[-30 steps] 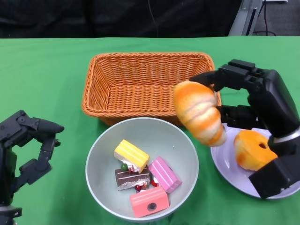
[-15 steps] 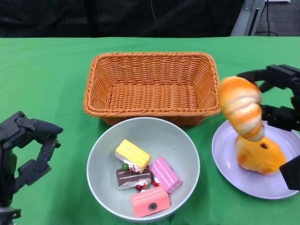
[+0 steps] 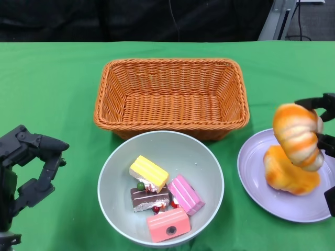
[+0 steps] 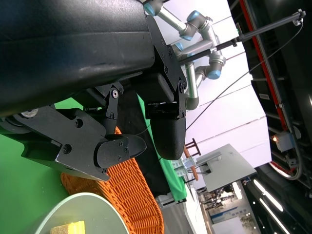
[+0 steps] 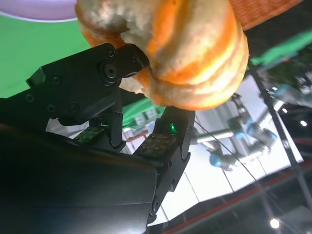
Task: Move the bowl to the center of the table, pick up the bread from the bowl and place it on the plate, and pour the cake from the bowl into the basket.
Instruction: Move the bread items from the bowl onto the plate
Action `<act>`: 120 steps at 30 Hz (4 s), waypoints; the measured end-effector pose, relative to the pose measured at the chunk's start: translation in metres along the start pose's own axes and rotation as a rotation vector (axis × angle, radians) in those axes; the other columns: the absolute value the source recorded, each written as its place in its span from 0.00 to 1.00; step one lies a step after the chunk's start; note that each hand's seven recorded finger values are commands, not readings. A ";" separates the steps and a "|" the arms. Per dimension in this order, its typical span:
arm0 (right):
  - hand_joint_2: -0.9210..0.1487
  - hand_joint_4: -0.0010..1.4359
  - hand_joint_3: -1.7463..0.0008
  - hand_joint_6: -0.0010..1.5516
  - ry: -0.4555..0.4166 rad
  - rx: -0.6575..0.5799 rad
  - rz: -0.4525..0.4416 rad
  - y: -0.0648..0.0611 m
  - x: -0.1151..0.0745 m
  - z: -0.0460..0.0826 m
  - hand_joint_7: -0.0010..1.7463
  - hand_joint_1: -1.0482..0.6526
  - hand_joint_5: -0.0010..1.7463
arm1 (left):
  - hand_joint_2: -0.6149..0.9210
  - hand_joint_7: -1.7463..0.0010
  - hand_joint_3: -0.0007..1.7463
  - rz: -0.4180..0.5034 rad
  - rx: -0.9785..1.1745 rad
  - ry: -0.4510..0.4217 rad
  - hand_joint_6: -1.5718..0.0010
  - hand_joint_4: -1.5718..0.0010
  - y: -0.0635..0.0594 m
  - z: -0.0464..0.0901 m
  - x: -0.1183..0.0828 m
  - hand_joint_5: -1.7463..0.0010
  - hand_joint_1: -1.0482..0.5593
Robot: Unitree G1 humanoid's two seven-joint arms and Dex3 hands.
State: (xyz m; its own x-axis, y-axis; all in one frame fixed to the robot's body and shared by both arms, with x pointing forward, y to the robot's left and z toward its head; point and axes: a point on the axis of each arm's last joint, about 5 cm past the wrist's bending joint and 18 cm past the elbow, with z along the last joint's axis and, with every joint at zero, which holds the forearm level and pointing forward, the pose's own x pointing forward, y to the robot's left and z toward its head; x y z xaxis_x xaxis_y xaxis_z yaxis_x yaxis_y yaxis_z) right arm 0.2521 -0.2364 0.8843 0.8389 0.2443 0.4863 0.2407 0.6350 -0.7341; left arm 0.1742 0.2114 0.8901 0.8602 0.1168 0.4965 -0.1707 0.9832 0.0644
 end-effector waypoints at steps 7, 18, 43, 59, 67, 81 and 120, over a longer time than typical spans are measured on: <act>0.16 0.65 1.00 0.76 0.008 -0.082 0.110 0.005 -0.011 -0.008 0.15 0.62 0.55 | 0.91 0.39 0.39 0.000 0.000 -0.003 0.49 0.52 0.000 0.000 0.000 0.19 0.66; 0.13 0.65 0.99 0.76 0.027 -0.096 0.197 0.010 -0.011 -0.011 0.10 0.61 0.52 | 0.90 0.38 0.39 0.000 0.001 -0.003 0.49 0.52 0.000 -0.001 -0.001 0.20 0.65; 0.11 0.64 1.00 0.76 0.082 -0.137 0.276 0.028 -0.002 -0.008 0.05 0.59 0.50 | 0.88 0.37 0.42 -0.008 0.001 0.007 0.49 0.52 -0.001 0.000 -0.002 0.20 0.66; 0.07 0.61 1.00 0.65 0.119 -0.139 0.293 0.028 -0.002 -0.009 0.00 0.57 0.29 | 0.88 0.37 0.42 -0.016 -0.002 0.007 0.49 0.52 -0.001 0.000 -0.003 0.19 0.65; 0.05 0.54 1.00 0.52 0.133 -0.148 0.299 0.028 0.000 -0.009 0.00 0.59 0.03 | 0.89 0.37 0.41 -0.021 -0.002 0.008 0.50 0.52 -0.001 0.000 -0.003 0.20 0.66; 0.08 0.52 1.00 0.44 0.143 -0.112 0.315 0.021 0.006 -0.009 0.00 0.52 0.01 | 0.91 0.37 0.39 -0.024 0.000 0.012 0.50 0.52 -0.001 -0.001 -0.004 0.20 0.65; 0.02 0.37 0.99 0.29 0.241 -0.043 0.483 -0.005 0.021 -0.013 0.00 0.41 0.00 | 0.90 0.36 0.39 -0.031 -0.001 0.017 0.50 0.53 0.000 -0.003 -0.005 0.20 0.65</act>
State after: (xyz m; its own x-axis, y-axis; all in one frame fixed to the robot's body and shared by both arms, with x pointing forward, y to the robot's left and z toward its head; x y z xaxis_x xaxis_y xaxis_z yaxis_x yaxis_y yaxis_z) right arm 0.2749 -0.2434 0.8921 0.9459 0.3231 -0.0302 -0.1850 0.4604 -0.8682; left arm 0.1714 0.2110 0.8855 0.8731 0.0891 0.4793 -0.1437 0.9865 0.0785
